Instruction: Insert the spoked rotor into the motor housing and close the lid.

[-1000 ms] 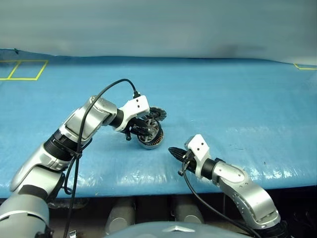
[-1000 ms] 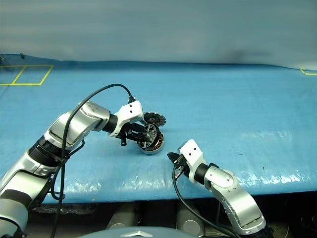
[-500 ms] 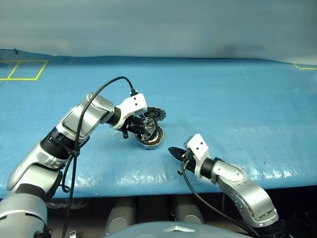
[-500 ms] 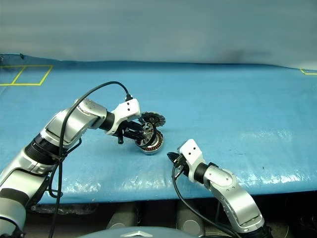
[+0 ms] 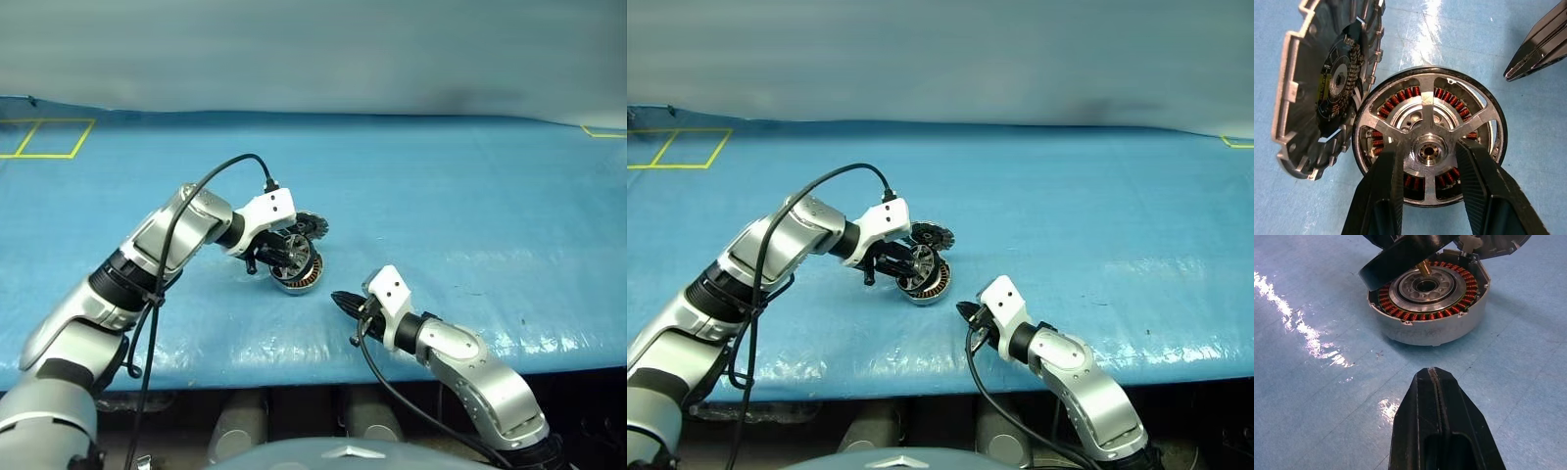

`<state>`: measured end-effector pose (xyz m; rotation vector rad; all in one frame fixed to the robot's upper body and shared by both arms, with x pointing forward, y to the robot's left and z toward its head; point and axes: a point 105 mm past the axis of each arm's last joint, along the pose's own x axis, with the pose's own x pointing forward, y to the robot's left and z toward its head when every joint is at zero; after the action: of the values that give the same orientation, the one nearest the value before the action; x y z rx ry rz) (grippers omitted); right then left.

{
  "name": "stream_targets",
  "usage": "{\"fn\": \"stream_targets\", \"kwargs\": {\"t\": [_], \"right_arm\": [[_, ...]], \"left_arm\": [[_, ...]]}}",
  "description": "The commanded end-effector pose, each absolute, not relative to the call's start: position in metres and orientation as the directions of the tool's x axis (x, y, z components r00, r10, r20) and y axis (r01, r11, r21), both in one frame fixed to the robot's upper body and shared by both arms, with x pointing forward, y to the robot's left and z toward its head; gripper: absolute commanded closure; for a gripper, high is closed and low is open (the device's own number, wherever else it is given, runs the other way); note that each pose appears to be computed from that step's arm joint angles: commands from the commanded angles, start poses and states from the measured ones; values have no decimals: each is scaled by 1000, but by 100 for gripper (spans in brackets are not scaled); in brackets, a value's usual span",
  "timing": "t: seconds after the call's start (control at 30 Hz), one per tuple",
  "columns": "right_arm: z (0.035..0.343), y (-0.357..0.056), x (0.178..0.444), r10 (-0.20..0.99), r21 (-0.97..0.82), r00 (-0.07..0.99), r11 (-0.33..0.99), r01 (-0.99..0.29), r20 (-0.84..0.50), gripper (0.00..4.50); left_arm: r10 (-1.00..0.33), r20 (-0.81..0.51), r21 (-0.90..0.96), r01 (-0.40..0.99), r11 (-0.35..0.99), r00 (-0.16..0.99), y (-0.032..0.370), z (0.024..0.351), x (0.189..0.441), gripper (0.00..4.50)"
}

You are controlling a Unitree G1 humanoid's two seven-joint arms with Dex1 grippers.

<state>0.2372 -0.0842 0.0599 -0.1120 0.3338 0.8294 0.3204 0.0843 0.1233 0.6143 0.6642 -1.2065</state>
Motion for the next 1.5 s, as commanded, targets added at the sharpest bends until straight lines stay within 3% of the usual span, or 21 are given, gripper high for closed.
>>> {"fn": "stream_targets", "kwargs": {"t": [0.03, 1.0, 1.47, 1.5], "right_arm": [[70, -83, 238, 709, 9, 642, 673, -740, -292, 450], [74, -86, 239, 683, -17, 674, 699, -715, -280, 450], [75, -85, 240, 683, -22, 676, 699, -715, -278, 450], [75, -85, 240, 683, -23, 675, 698, -715, -278, 450]], "left_arm": [[-629, -746, 104, 970, 218, 221, 81, 129, 323, 319], [-523, -848, 106, 994, -5, 87, 67, 120, 326, 319], [-470, -879, 120, 991, -54, 81, 61, 118, 331, 319], [-472, -878, 118, 991, -59, 77, 60, 118, 330, 284]]}}
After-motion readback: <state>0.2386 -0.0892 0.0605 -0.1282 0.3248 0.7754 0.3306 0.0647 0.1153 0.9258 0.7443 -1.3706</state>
